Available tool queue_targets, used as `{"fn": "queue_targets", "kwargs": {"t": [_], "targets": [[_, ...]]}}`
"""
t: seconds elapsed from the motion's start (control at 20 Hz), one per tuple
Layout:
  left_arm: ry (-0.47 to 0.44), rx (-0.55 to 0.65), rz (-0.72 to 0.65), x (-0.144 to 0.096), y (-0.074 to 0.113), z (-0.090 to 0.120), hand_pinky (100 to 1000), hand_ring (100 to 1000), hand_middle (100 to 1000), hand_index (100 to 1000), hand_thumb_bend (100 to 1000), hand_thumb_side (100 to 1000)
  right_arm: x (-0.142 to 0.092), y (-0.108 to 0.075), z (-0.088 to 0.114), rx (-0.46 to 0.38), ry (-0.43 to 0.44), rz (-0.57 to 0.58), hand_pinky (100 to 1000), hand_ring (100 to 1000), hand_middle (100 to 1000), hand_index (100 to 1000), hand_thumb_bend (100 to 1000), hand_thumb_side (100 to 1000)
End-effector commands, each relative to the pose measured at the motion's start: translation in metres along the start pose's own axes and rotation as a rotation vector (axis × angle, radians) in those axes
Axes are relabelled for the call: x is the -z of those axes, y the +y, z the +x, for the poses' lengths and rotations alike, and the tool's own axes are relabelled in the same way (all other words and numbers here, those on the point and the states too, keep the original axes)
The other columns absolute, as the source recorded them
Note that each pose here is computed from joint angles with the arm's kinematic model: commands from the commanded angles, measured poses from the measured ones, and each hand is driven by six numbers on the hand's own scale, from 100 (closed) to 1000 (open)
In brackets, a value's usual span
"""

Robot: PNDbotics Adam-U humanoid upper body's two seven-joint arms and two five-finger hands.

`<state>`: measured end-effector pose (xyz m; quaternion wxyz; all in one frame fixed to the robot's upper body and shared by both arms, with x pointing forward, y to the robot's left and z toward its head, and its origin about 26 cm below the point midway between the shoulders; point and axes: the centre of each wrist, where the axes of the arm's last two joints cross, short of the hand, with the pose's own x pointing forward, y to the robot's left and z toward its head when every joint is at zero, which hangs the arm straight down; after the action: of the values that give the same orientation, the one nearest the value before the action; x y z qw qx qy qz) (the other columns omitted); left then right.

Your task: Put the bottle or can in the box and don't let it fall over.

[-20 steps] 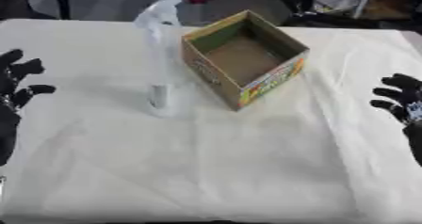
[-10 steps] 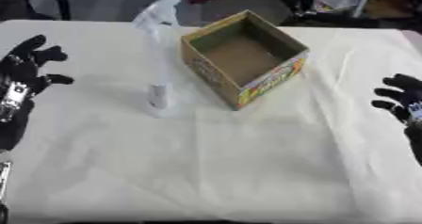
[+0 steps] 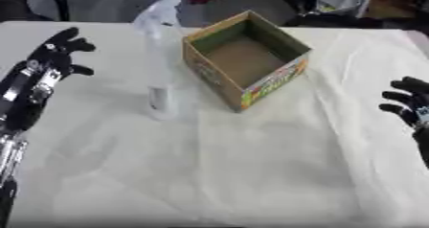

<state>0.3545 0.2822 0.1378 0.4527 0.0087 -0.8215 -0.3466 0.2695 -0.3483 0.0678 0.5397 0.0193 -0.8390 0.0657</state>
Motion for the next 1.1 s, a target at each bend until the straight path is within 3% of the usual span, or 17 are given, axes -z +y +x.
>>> {"fn": "queue_targets", "kwargs": {"t": [0.05, 0.4, 1.1], "targets": [[0.001, 0.078, -0.036, 0.011, 0.005, -0.002, 752, 1000, 803, 998, 105, 872, 0.004, -0.001, 0.007, -0.017, -0.022, 0.017, 751, 794, 788, 836, 100, 470], [-0.002, 0.165, -0.085, 0.04, -0.003, -0.016, 766, 1000, 829, 1000, 100, 795, 0.004, 0.0, 0.005, -0.01, -0.018, 0.026, 751, 794, 788, 836, 100, 470], [0.023, 0.257, -0.021, 0.08, -0.009, -0.034, 767, 1000, 836, 1000, 100, 717, 0.003, 0.003, 0.003, 0.001, -0.012, 0.041, 751, 793, 788, 836, 100, 470]]}}
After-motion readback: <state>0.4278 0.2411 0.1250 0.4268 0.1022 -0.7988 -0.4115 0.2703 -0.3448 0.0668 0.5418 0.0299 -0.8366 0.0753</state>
